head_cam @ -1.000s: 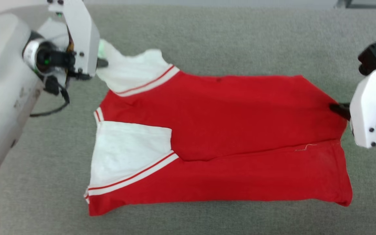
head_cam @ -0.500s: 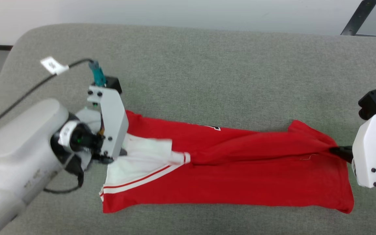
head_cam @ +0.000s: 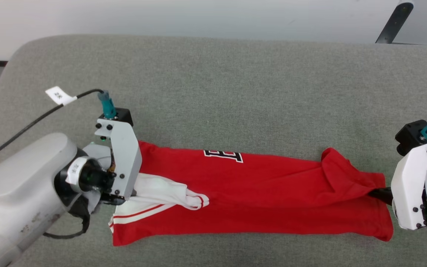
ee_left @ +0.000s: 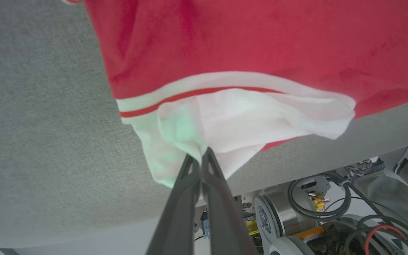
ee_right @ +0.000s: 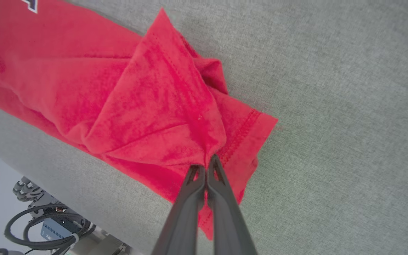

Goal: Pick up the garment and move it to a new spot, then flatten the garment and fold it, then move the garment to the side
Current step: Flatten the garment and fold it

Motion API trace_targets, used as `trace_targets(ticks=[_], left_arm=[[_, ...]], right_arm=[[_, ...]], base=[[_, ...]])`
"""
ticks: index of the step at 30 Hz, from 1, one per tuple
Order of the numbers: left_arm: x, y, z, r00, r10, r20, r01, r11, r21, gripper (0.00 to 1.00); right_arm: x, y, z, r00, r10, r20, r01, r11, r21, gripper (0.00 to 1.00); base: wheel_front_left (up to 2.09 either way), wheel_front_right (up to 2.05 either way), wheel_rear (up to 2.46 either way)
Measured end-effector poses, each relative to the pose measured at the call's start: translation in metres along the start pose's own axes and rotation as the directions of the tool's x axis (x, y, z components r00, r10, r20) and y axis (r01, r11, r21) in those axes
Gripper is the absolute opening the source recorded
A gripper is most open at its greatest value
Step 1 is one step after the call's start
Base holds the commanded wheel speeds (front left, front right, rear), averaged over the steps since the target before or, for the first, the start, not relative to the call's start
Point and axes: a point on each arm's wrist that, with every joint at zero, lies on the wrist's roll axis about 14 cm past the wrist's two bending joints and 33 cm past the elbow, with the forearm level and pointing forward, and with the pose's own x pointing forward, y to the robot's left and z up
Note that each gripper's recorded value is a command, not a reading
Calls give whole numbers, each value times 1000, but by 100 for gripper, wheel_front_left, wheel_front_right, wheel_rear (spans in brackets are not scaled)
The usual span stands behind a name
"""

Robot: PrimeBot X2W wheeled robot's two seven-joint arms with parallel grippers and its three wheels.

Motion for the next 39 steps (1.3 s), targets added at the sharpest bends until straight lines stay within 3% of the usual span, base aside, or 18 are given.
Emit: trace_targets(ticks=[1,2,14,20,26,29,39], left_arm=[[-2,0,0,1000,6,8,-6,1000,7,100],[-3,1,1,1000,12,21,-12,1000,15,100],[-15,0,3,993,18,119,-21,999,24,100],[-25,-2,12,967,7,255,-21,998,54,100],[-36,-5,20,903,-10,430,-31,996,87,100],[-43,-9,26,851,-34,523,-21,995,99,100],[-70,-8,31,606,-64,793,-57,991,123,100]], right_arm=[[-1,2,1,1000,1,4,-1,1000,-4,45],[-3,4,1,1000,2,7,-2,1000,-12,100],[-25,15,10,996,5,89,-2,999,-42,100],[-46,29,27,966,15,259,3,997,-72,100],[-69,37,45,865,11,502,55,992,-116,100],[-77,41,50,796,17,606,67,991,-115,100],[-99,31,42,592,-26,805,147,986,-77,100]], base=[[0,0,0],[0,0,0],[0,0,0],[0,0,0],[0,0,0],[0,0,0],[0,0,0]])
